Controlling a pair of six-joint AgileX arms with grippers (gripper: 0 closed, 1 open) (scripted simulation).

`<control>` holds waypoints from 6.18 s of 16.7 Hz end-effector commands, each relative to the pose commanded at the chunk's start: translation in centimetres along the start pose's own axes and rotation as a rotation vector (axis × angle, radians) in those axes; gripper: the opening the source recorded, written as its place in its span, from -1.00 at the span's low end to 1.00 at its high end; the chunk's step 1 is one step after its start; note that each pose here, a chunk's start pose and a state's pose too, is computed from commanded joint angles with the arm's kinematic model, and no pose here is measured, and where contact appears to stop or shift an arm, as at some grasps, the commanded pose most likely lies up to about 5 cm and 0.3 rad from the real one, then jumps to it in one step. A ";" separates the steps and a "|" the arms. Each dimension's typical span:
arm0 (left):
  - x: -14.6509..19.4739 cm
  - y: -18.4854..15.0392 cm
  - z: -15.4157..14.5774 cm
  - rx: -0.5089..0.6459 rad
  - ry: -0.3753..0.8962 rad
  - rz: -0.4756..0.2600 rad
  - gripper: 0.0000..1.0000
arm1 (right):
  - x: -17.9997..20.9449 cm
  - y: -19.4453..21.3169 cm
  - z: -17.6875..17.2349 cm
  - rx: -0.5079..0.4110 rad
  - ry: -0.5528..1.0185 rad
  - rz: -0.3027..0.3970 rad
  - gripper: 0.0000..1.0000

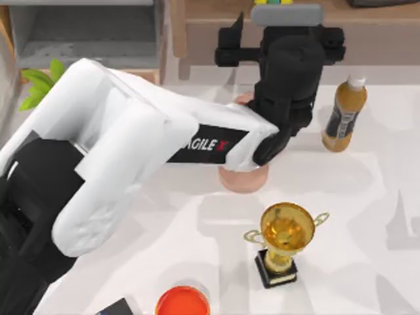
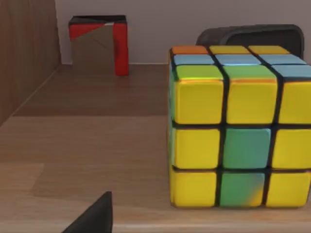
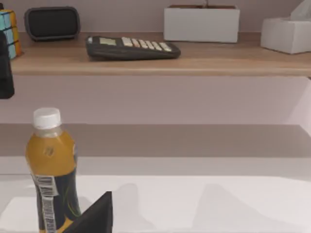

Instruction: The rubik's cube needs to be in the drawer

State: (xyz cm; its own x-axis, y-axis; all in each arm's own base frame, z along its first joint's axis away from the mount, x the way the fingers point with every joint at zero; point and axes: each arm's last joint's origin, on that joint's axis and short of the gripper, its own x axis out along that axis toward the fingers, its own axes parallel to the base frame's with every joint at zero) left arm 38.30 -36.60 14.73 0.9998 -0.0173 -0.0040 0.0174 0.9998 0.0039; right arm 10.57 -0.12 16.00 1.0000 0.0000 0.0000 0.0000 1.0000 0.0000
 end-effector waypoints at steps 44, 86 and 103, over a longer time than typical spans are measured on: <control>5.5 -0.4 4.6 -0.097 -0.093 0.041 -1.00 | 0.0 0.0 0.0 0.000 0.000 0.000 1.00; 5.2 32.4 18.6 0.226 1.251 -0.083 -1.00 | 0.0 0.0 0.0 0.000 0.000 0.000 1.00; 8.7 53.8 3.2 0.010 1.560 0.006 -1.00 | 0.0 0.0 0.0 0.000 0.000 0.000 1.00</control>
State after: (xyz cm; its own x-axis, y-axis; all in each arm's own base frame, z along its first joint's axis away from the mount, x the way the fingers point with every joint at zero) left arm 47.90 17.02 18.14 0.0075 0.0136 -0.9999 0.0198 0.9997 0.0138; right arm 10.57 -0.12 16.00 1.0000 0.0000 0.0000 0.0000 1.0000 0.0000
